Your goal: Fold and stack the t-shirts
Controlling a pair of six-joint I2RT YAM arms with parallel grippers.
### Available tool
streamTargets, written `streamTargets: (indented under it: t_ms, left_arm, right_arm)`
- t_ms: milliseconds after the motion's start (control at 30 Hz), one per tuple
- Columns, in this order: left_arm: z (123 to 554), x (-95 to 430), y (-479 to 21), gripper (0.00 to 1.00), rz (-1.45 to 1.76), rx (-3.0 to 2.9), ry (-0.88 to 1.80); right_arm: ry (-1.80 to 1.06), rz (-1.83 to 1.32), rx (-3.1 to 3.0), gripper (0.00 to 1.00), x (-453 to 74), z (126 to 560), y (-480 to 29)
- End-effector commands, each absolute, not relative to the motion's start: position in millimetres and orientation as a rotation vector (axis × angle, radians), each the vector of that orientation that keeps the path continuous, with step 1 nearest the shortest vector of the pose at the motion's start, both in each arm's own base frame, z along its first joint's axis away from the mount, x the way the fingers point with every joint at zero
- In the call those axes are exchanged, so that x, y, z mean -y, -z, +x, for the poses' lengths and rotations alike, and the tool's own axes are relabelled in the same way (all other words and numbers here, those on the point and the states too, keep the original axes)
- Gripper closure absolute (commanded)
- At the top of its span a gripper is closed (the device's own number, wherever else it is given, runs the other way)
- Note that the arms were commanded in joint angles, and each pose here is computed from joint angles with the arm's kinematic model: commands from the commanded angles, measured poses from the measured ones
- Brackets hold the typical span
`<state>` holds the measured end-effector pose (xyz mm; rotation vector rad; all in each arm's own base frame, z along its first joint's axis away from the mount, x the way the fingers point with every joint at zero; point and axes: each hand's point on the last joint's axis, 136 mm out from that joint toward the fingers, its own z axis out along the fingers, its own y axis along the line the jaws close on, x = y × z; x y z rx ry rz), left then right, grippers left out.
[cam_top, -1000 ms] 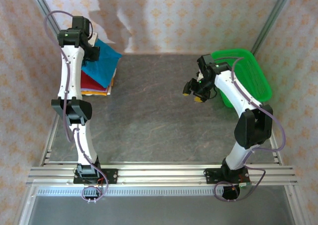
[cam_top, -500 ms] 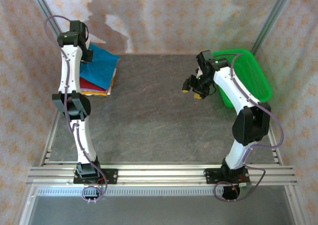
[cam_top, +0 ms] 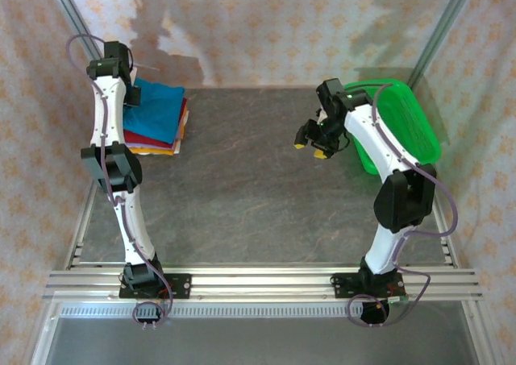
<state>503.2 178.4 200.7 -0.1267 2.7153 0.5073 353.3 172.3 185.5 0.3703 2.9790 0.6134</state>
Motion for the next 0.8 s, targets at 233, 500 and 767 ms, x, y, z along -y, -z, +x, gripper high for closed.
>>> streamTargets:
  t_ms: [233, 500, 767]
  left_arm:
    - [523.0, -201.9, -161.1, 0.96, -0.113, -2.712, -0.539]
    - [518.3, -238.1, -155.1, 0.46, -0.204, -2.685, -0.766]
    - [505.9, -269.5, -175.9, 0.31, -0.343, -2.601, -1.006]
  right_arm:
    - [-0.543, 0.371, -2.99, 0.4, -171.5, 350.4, -194.3]
    - [-0.551, 0.373, -2.989, 0.4, -174.6, 348.5, -195.9]
    - [-0.553, 0.358, -2.977, 0.4, -173.1, 345.2, -202.0]
